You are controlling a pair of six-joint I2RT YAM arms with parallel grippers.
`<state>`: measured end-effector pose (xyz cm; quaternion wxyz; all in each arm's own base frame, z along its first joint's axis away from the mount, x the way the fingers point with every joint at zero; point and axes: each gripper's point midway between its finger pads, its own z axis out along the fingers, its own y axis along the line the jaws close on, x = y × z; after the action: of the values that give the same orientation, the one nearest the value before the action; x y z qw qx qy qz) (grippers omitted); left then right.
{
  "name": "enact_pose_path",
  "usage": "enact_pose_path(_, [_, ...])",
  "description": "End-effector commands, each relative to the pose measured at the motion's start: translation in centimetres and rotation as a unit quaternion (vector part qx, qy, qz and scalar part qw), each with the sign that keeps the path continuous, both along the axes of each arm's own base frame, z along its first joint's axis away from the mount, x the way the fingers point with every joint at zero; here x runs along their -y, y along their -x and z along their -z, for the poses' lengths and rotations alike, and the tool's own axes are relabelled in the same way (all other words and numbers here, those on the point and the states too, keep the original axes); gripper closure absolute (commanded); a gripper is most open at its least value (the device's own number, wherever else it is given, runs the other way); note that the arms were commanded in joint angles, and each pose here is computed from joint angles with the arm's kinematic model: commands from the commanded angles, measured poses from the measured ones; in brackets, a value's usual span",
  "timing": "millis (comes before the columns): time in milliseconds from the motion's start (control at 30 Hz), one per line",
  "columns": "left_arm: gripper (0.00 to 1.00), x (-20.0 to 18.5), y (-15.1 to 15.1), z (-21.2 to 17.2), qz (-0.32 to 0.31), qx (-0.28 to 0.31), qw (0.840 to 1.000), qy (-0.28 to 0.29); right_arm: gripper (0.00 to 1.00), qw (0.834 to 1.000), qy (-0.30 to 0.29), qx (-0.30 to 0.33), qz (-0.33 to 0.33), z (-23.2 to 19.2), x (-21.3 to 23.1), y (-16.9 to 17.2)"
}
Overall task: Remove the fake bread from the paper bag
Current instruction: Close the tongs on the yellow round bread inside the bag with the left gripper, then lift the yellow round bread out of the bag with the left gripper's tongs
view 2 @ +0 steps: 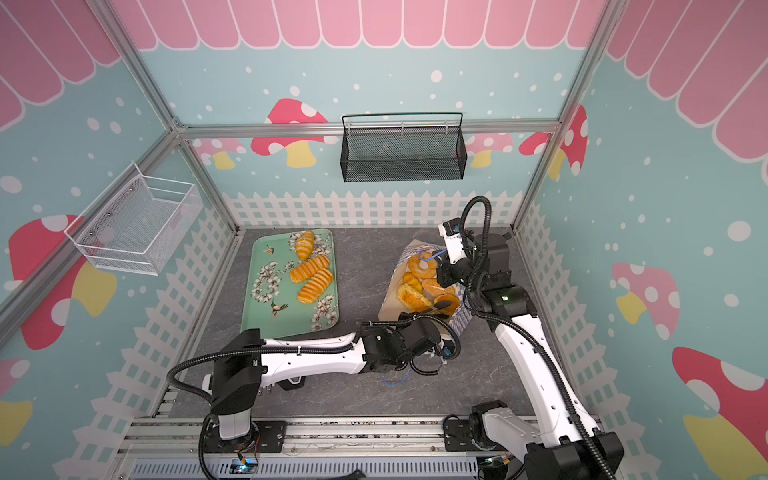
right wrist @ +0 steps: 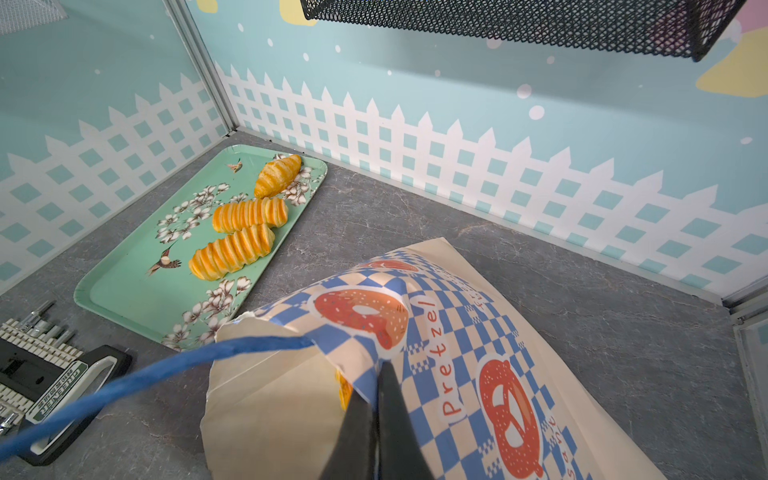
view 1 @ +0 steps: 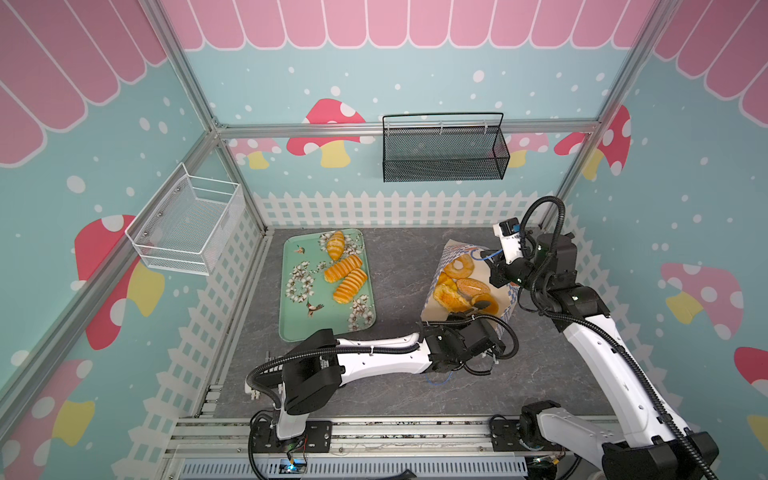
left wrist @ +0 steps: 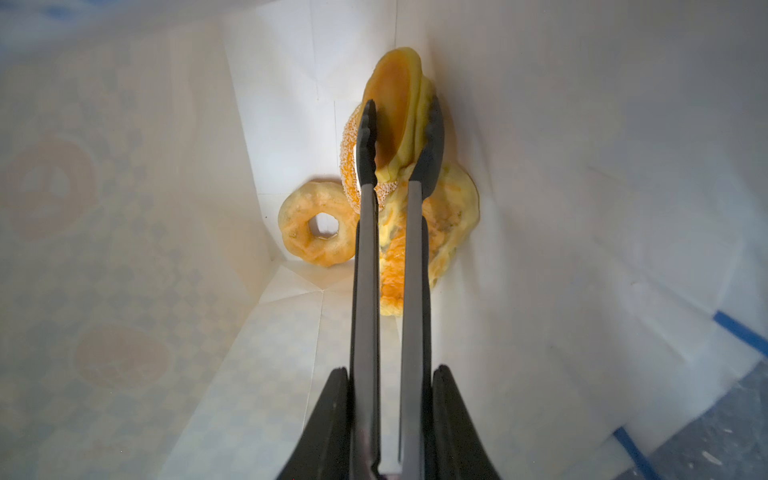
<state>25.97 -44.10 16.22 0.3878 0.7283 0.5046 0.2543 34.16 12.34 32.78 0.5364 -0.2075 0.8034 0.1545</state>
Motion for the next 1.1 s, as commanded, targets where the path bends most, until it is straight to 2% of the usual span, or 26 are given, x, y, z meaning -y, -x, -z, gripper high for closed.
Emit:
enact_pose_path(0, [0.88,0.7,-0.1,-5.0,-0.002,0.006,0.997,0.08,1.0,1.0,-0.008,0.007,-0.002,-0.4,-0.1,0.6])
enact_pose_path(300, [0.99,0.2,0.4,-6.9,-0.001,-0.012,0.992,0.123,1.0,1.0,-0.007,0.007,0.004,-0.5,0.0,0.4])
enact_pose_path(567, [1.0,-0.9,1.9,-9.5,-0.008,-0.092,0.975,0.202,1.0,1.0,-0.006,0.008,0.009,-0.6,0.1,0.2])
enact_pose_path(667, [1.0,-2.0,2.4,-10.1,-0.03,-0.14,0.96,0.239,1.0,1.0,-0.005,0.01,0.011,-0.7,0.2,0.2])
enact_pose_path(867, [1.0,-4.6,3.7,-10.3,-0.093,-0.244,0.914,0.311,1.0,1.0,-0.002,0.011,0.014,-0.6,0.3,-0.1])
enact_pose_path(1067, [1.0,-7.2,4.2,-10.4,-0.138,-0.306,0.879,0.34,1.0,1.0,-0.01,0.017,0.021,-1.1,0.4,-0.4])
